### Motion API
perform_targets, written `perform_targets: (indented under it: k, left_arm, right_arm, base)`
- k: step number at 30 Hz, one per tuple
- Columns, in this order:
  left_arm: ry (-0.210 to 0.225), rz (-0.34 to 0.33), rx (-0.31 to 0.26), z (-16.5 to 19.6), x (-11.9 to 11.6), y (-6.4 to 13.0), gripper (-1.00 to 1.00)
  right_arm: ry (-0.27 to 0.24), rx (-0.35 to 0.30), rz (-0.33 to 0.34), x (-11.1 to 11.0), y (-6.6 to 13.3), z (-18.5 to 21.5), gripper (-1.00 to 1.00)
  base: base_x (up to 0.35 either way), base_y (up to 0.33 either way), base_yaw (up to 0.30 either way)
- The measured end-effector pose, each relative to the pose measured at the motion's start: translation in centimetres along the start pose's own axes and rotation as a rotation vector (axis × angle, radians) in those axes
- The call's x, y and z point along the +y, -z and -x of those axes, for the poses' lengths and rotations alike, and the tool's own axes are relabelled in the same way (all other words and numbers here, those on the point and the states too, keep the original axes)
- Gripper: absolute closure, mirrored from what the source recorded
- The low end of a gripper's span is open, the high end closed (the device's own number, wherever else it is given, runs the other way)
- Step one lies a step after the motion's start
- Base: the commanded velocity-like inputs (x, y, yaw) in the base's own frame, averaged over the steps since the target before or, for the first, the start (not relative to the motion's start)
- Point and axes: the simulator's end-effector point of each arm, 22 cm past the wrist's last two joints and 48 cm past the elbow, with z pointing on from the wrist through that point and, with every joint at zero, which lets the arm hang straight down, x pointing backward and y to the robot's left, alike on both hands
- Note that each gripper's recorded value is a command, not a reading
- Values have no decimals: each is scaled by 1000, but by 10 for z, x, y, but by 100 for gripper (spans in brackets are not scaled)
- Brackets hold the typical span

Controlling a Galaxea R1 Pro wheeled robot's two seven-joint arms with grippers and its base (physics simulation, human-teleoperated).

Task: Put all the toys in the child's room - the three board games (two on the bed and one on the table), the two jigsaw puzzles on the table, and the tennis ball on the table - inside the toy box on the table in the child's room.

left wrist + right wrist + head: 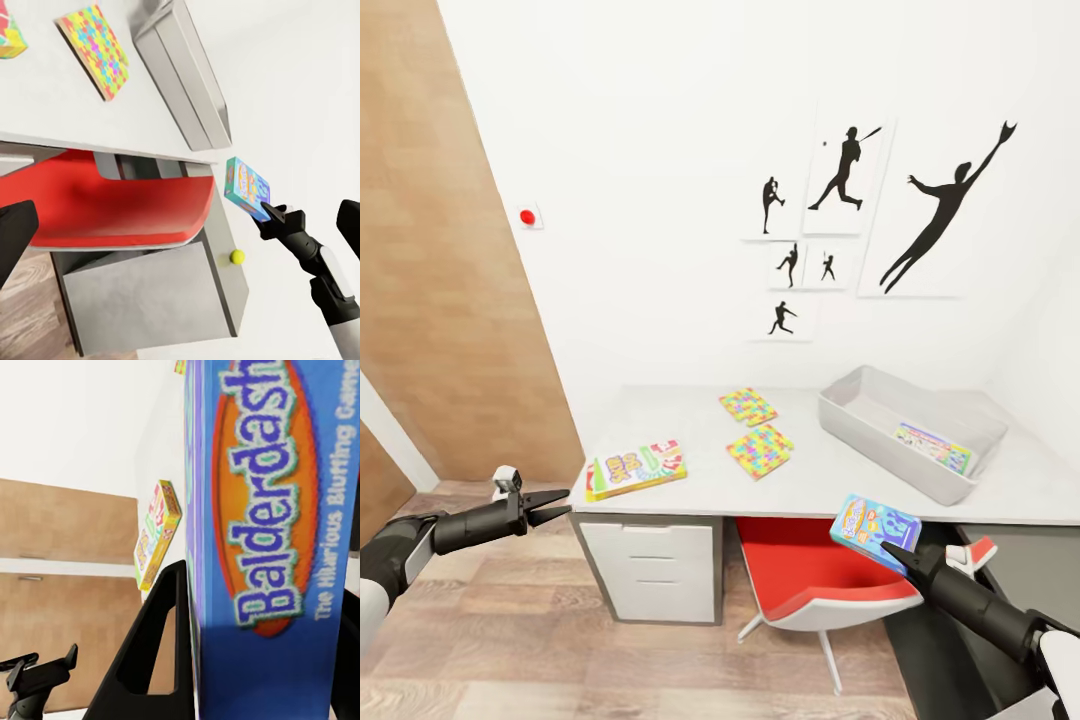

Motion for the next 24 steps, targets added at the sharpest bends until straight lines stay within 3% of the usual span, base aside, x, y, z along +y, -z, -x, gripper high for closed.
perform_targets:
  k: [8,24]
  left_arm:
    - [0,0,0,0,0,0,-100]
    - [1,1,0,0,0,0,-100]
  right_arm:
    - [0,0,0,0,0,0,100]
    - [3,0,-5,-1,0,0,100]
  base:
    - [168,112,-239]
    - [150,5,-257]
